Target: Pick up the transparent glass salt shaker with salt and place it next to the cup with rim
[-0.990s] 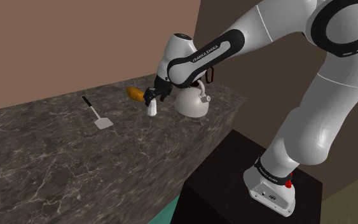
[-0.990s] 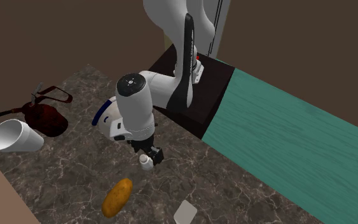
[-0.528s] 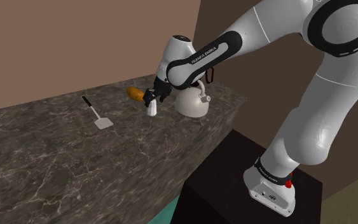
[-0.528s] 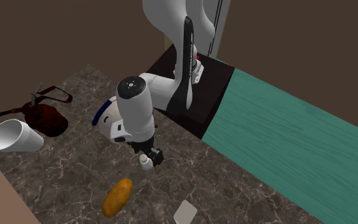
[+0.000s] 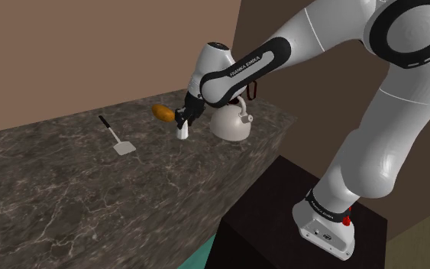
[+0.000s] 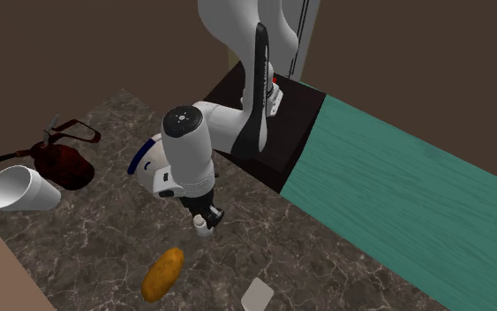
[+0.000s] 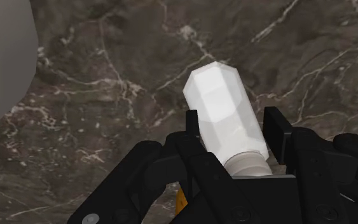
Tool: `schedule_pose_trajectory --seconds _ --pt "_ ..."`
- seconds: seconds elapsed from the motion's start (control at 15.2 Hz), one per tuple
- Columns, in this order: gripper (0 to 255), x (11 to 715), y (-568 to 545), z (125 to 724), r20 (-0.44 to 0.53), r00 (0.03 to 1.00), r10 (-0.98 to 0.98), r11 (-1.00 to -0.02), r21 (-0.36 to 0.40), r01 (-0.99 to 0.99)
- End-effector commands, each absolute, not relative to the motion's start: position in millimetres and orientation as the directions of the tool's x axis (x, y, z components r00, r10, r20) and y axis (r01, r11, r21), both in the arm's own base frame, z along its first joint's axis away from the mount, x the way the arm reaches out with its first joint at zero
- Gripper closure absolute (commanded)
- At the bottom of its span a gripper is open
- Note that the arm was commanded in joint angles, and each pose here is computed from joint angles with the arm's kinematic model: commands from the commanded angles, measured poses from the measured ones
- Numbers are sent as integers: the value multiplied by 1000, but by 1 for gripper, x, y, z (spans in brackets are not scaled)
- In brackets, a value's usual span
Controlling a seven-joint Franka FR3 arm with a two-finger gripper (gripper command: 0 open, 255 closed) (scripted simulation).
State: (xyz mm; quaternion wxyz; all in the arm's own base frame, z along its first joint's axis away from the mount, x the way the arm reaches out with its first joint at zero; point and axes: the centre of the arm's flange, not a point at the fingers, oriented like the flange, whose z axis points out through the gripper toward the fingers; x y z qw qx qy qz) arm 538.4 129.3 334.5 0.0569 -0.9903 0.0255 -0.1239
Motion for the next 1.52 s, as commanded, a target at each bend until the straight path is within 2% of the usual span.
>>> schedule_pose_trajectory --seconds 0.0,1.45 --pt "255 538 129 334 242 968 -65 -992 -119 -37" --pt "255 538 129 440 242 968 -65 -992 -119 -37"
